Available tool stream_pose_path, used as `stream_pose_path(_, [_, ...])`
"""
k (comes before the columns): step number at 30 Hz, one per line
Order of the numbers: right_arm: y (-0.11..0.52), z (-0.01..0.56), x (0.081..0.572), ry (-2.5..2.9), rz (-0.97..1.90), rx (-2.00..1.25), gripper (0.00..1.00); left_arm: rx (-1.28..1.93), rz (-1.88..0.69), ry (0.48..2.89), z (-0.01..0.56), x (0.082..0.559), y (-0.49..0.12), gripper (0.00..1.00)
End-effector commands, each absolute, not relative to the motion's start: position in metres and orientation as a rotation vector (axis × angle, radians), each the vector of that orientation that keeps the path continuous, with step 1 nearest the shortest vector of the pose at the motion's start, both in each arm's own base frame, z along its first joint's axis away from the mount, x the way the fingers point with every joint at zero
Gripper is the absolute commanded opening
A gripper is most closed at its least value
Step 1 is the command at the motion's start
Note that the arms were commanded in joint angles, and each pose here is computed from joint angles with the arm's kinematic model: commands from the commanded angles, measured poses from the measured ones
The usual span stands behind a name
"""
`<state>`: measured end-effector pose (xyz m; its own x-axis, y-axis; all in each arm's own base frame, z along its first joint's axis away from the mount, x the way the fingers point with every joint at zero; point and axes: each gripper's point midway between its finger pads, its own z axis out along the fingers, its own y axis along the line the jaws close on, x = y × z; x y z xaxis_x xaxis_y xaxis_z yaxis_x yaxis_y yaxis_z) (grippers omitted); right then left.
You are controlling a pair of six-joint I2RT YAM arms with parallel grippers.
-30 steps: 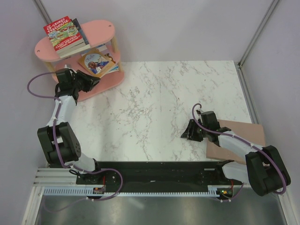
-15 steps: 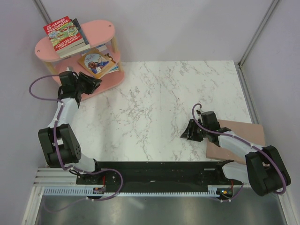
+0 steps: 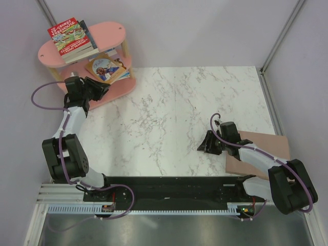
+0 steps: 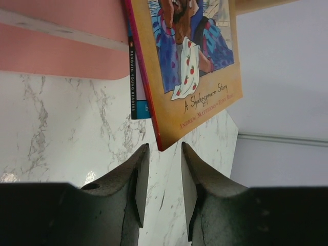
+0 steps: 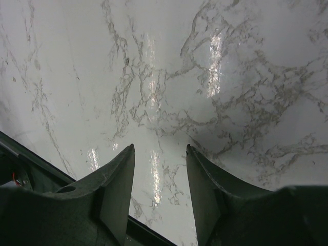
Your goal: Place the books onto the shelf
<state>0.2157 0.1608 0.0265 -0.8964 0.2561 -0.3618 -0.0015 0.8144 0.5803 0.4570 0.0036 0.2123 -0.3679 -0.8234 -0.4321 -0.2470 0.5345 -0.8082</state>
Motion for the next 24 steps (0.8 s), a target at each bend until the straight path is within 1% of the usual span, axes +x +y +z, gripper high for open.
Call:
stream_pose_path(1, [0.162,0.024,0.214,2.571,0.83,0.191,0.53,-0.853,-0.878,1.77,0.24,0.467,-0.001,0.38])
stream_pose_path(7, [0.162,0.024,0.214,2.571,0.831,0.188,0.53,-0.88,-0.896,1.749,0.236,0.471,-0.004,0.38])
stream_pose_path(12, [0.162,0.024,0.213,2.569,0.831,0.185,0.53,-0.896,-0.882,1.748,0.233,0.474,-0.002,0.33])
stream_pose_path(13, [0.161,0.023,0.213,2.572,0.83,0.188,0.53,-0.893,-0.879,1.746,0.234,0.474,-0.002,0.31])
stream_pose_path(14, [0.162,0.023,0.213,2.572,0.832,0.188,0.53,-0.891,-0.874,1.746,0.234,0.474,-0.003,0.25])
stream_pose_path(16, [0.162,0.023,0.213,2.572,0.832,0.188,0.54,-0.885,-0.86,1.733,0.238,0.474,0.0,0.18])
stream_pose_path(17, [0.161,0.021,0.212,2.578,0.83,0.188,0.53,-0.88,-0.86,1.73,0.24,0.474,0.0,0.12])
stream_pose_path(19, [0.162,0.022,0.213,2.575,0.831,0.187,0.53,-0.856,-0.861,1.725,0.244,0.474,-0.001,0.08])
stream_pose_path(20, [0.162,0.021,0.213,2.577,0.832,0.187,0.54,-0.85,-0.863,1.723,0.246,0.473,-0.002,0.04])
stream_pose_path(21, [0.162,0.021,0.213,2.579,0.832,0.187,0.54,-0.845,-0.864,1.726,0.246,0.472,-0.003,0.02])
stream_pose_path(24, [0.162,0.02,0.212,2.582,0.836,0.191,0.54,-0.822,-0.869,1.727,0.249,0.467,-0.005,0.02])
